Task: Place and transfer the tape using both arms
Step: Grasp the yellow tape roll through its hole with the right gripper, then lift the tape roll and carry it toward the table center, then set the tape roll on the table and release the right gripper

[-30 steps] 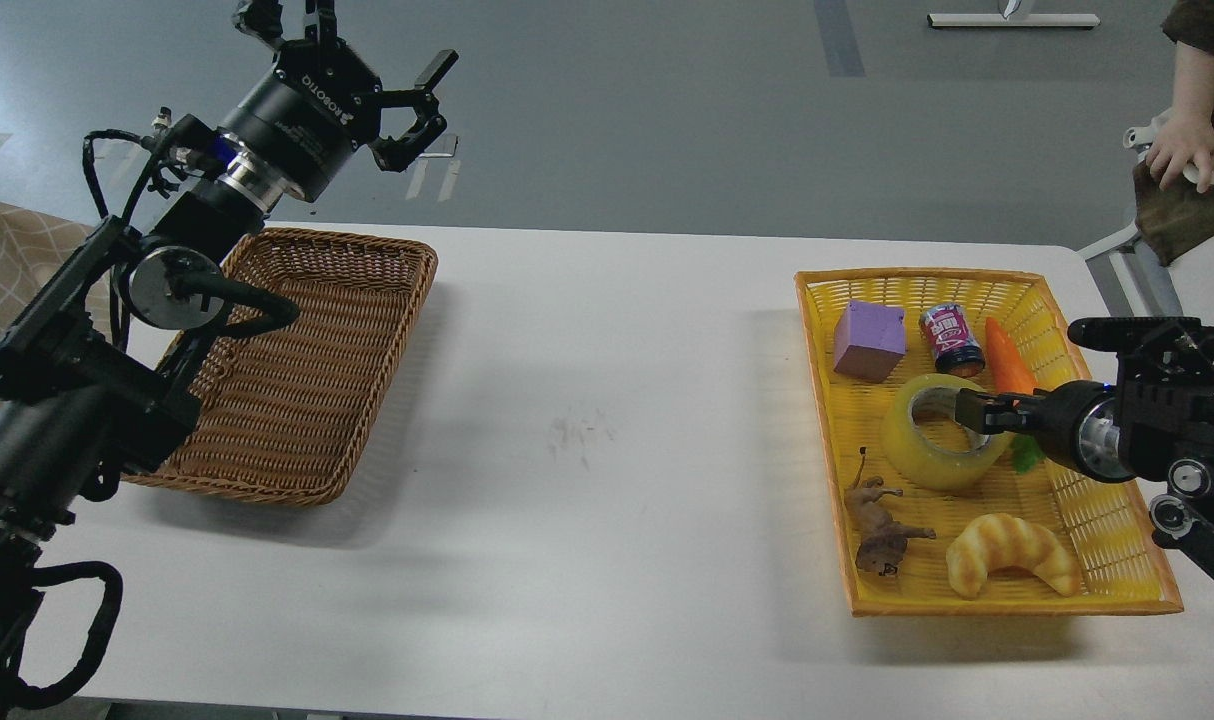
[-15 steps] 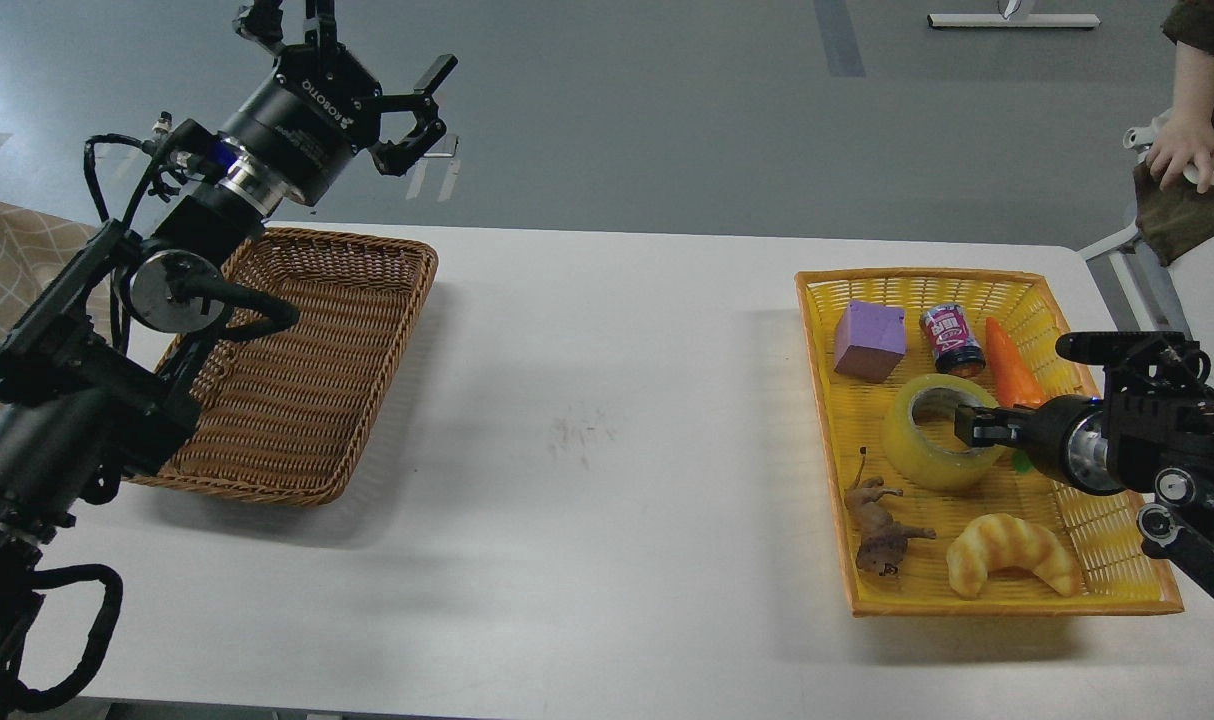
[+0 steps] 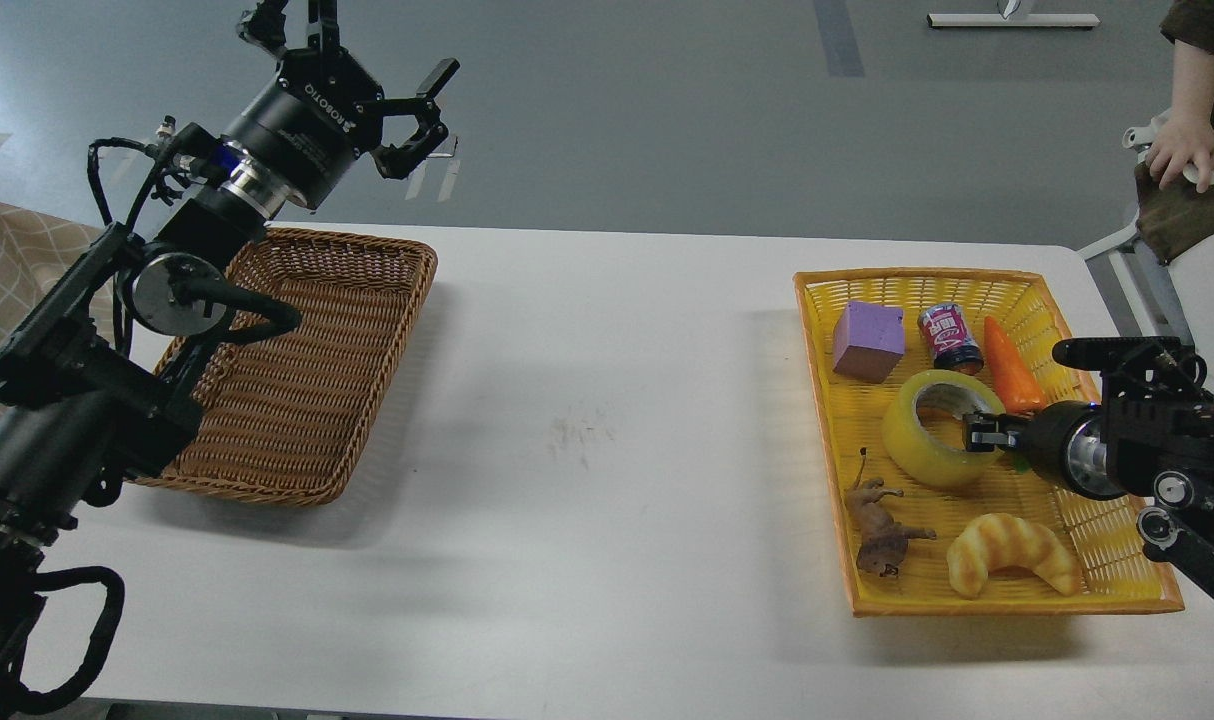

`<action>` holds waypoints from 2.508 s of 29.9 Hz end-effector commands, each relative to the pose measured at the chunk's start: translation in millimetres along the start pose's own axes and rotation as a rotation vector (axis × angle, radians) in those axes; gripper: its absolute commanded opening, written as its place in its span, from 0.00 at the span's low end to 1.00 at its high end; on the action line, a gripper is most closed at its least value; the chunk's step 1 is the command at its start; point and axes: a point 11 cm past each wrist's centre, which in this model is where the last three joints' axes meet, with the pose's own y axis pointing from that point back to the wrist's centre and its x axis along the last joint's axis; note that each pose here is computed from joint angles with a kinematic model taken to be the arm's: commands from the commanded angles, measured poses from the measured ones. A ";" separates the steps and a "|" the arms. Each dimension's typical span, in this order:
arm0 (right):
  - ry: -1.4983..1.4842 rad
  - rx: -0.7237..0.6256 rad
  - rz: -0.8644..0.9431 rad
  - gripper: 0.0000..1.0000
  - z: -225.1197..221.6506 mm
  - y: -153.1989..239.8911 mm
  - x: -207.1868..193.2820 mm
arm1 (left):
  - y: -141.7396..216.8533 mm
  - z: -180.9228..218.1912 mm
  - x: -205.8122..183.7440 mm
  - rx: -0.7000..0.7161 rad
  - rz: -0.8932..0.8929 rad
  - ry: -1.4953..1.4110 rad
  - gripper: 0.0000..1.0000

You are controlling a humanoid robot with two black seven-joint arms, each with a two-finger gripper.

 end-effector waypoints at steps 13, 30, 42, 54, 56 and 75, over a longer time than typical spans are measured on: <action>0.045 0.144 0.262 0.00 -21.6 97.8 119.0 | -0.2 2.9 0.4 -0.009 0.001 0.000 0.98; 0.090 0.358 0.214 0.00 -154.9 41.6 142.0 | -0.4 2.0 0.0 -0.008 0.000 0.001 0.98; 0.179 0.445 0.069 0.00 -251.5 1.3 97.0 | -0.6 2.5 -1.5 -0.010 -0.005 0.001 0.98; 0.222 0.443 -0.008 0.00 -282.9 -18.4 65.8 | -3.4 -1.0 -5.1 -0.012 -0.013 0.013 0.98; 0.231 0.439 -0.021 0.00 -286.0 -21.6 60.4 | -3.6 -0.4 -5.5 -0.014 -0.014 0.013 0.98; 0.280 0.333 -0.064 0.00 -272.9 -48.2 39.8 | -6.4 -3.8 -9.2 -0.016 -0.023 0.025 0.98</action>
